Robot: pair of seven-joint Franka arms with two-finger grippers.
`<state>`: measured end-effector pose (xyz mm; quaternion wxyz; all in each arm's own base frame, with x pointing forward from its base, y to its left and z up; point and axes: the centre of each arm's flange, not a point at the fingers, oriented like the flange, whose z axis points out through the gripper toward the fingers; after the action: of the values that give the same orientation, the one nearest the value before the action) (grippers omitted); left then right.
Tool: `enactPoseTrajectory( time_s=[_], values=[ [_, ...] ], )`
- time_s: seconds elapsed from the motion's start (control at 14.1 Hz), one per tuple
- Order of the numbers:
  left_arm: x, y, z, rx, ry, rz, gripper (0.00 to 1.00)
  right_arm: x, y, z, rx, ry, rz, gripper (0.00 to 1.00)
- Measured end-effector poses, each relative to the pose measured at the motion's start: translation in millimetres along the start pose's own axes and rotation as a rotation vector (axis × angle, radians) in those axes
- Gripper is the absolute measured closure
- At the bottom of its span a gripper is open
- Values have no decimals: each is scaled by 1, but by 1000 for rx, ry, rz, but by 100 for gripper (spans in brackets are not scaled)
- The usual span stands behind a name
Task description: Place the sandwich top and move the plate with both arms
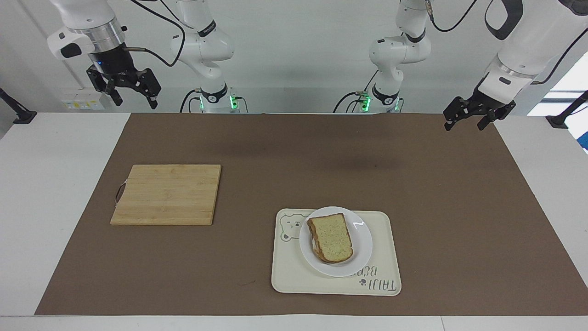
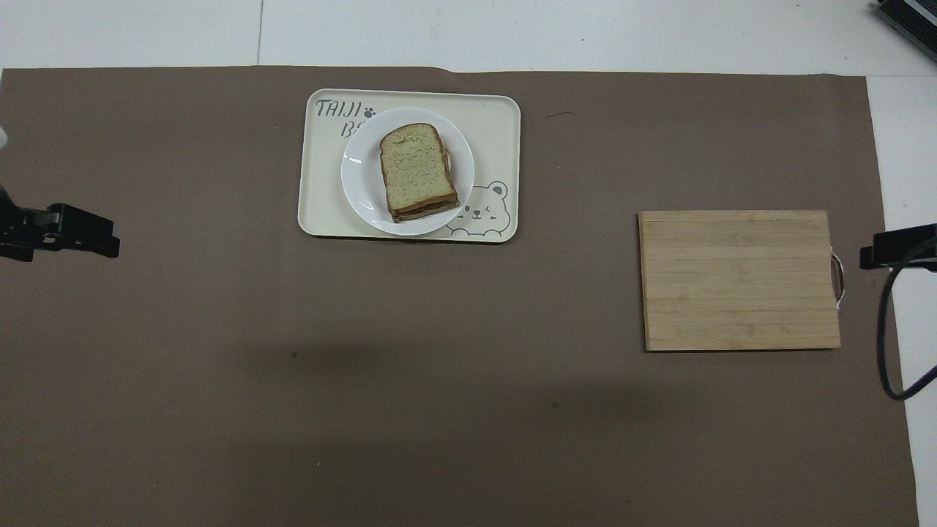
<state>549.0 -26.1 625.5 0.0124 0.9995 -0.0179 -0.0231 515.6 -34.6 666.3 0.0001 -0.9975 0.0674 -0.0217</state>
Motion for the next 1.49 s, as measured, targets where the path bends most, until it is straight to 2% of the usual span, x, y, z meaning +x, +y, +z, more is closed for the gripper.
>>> enactPoseTrajectory(
  time_s=[0.35, 1.49],
  values=[
    [-11, 1, -22, 2, -2, 45, 0, 0, 0, 0, 0, 0, 0, 0],
    [-11, -8, -23, 1, -2, 33, 0, 0, 0, 0, 0, 0, 0, 0]
  ],
)
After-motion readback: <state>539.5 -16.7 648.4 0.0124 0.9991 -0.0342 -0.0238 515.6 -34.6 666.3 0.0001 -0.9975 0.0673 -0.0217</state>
